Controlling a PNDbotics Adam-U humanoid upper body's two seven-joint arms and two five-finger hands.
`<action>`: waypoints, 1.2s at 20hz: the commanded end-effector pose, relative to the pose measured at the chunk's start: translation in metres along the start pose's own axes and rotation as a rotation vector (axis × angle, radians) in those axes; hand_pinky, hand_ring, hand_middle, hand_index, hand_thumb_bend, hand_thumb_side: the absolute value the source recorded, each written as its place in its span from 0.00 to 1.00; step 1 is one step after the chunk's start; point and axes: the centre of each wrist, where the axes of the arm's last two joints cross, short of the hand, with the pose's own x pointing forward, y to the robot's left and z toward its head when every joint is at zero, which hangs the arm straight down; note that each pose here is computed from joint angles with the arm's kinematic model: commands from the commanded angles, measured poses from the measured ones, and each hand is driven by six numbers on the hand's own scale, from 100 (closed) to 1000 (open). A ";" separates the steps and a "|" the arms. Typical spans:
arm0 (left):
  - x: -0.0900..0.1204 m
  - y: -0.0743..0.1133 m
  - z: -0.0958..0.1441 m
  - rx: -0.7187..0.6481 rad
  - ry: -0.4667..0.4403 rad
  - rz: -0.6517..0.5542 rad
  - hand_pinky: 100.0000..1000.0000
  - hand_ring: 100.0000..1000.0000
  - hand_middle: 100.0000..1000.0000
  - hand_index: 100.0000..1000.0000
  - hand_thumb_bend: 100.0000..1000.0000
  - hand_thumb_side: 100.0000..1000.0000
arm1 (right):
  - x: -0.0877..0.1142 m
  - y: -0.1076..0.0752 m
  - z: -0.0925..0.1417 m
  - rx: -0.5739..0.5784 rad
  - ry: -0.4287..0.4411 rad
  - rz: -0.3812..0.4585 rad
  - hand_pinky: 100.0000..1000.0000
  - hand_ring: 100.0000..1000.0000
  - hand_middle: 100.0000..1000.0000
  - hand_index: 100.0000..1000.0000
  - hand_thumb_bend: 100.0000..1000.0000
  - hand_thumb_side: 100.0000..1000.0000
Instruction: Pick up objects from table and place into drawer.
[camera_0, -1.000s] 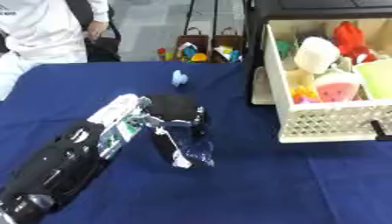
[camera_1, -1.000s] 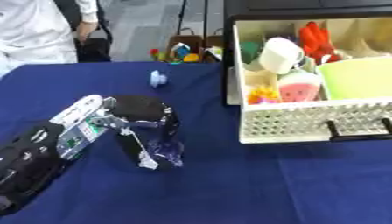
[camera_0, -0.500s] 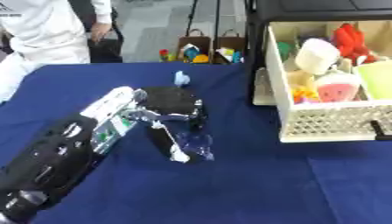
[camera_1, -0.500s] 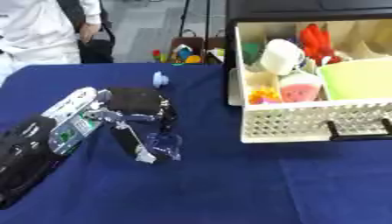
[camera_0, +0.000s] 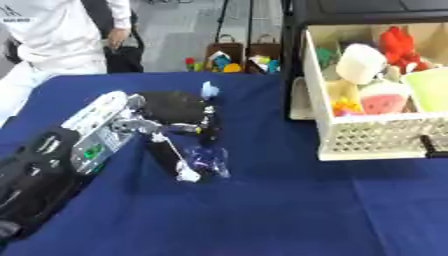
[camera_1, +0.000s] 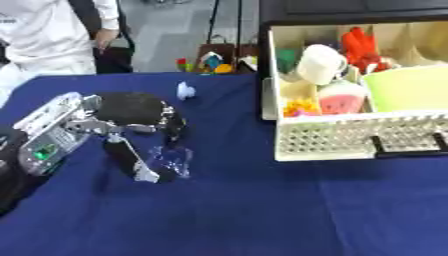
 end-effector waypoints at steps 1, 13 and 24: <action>0.001 0.021 0.021 0.034 0.040 -0.026 0.32 0.47 0.33 0.38 0.23 0.45 | 0.002 -0.003 -0.008 -0.001 -0.042 0.004 0.70 0.75 0.65 0.77 0.00 1.00; 0.015 0.043 0.051 0.074 0.082 -0.065 0.32 0.47 0.31 0.37 0.19 0.45 | 0.002 -0.005 -0.007 -0.004 -0.039 0.020 0.70 0.75 0.65 0.77 0.00 1.00; 0.023 0.081 0.061 0.274 0.094 -0.102 0.30 0.44 0.30 0.36 0.15 0.45 | 0.001 -0.007 -0.006 -0.006 -0.035 0.031 0.70 0.75 0.65 0.77 0.00 1.00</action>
